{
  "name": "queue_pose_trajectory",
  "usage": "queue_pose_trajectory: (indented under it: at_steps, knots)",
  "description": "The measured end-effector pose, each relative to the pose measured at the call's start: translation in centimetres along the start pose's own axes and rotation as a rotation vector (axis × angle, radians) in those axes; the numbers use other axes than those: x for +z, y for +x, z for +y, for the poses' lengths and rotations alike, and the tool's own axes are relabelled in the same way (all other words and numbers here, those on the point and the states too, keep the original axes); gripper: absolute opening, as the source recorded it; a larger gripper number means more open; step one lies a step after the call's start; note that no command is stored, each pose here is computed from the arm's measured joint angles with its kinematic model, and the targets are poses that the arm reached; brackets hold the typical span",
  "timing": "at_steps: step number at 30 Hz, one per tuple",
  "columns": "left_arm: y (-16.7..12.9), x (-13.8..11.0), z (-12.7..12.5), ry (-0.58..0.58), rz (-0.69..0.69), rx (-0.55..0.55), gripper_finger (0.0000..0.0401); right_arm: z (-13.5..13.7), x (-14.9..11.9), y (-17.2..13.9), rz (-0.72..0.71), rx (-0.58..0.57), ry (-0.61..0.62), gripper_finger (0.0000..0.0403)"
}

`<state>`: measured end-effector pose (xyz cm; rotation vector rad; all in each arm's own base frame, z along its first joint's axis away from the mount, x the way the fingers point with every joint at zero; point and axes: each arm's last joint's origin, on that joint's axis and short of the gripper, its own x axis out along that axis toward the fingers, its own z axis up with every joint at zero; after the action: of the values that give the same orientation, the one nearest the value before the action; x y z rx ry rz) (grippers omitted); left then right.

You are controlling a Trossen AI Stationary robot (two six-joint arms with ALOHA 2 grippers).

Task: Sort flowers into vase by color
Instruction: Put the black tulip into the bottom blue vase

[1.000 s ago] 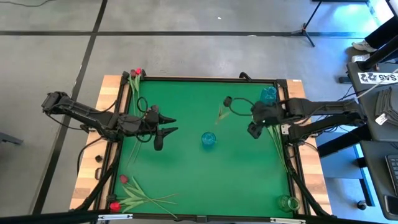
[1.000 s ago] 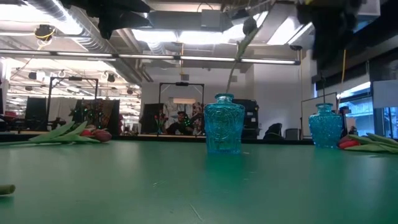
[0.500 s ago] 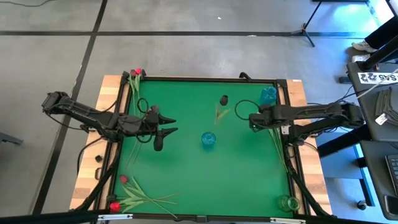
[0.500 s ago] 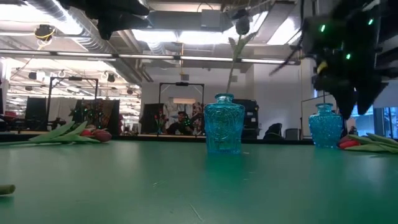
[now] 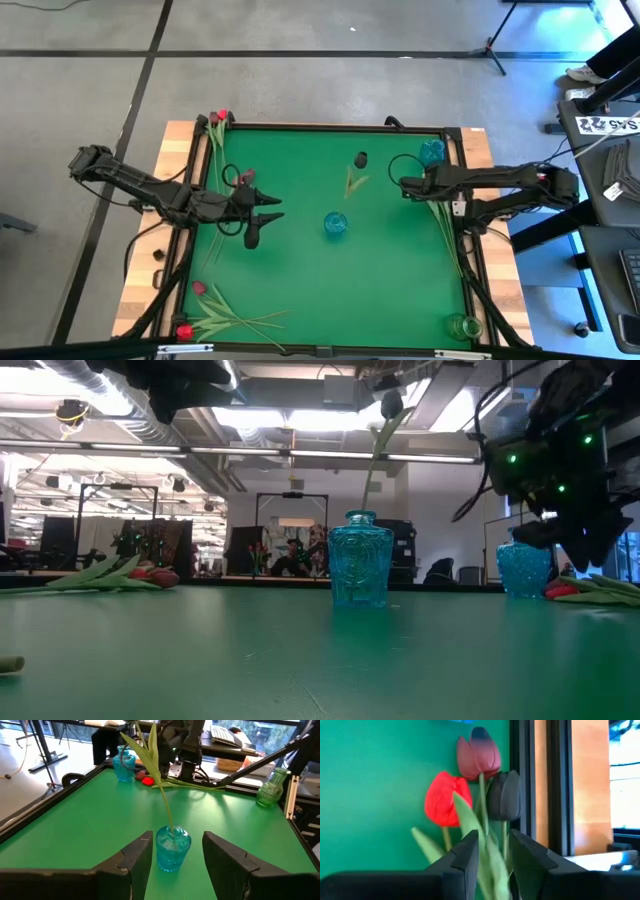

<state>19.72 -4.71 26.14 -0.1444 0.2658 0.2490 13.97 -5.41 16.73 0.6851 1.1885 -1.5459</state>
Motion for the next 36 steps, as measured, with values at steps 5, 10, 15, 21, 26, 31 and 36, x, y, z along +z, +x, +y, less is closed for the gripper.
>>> queue_pose_trajectory:
  at_steps: [5, 10, 15, 21, 26, 31, 36]
  knots:
    - [-0.1, -0.1, -0.1, 0.004, 0.007, -0.006, 0.0169, -0.4, 1.2, 1.3, 0.039, -0.077, 0.001, 0.0141]
    - [-0.4, -0.4, -0.7, 0.024, 0.026, -0.038, 0.0169, 0.1, 2.0, 2.7, 0.107, -0.1, -0.058, 0.0184]
    - [-0.7, -0.6, -1.2, 0.034, 0.027, -0.044, 0.0169, 1.5, 2.1, 3.0, 0.148, 0.026, -0.089, 0.0223]
    - [-1.1, -0.9, -1.7, 0.011, 0.041, -0.07, 0.0169, 3.6, 1.4, 1.3, 0.152, 0.261, -0.165, 0.0243]
    - [-1.3, -1.0, -2.0, -0.004, 0.043, -0.085, 0.0169, 4.1, 0.2, -0.8, 0.105, 0.31, -0.224, 0.0243]
    - [-1.3, -0.9, -1.9, -0.025, 0.032, -0.054, 0.0169, 2.9, -0.5, -1.0, 0.1, 0.186, -0.227, 0.0243]
    - [-1.2, -0.9, -1.9, -0.038, 0.027, -0.044, 0.0169, 2.2, -0.6, -0.9, 0.088, 0.107, -0.203, 0.0243]
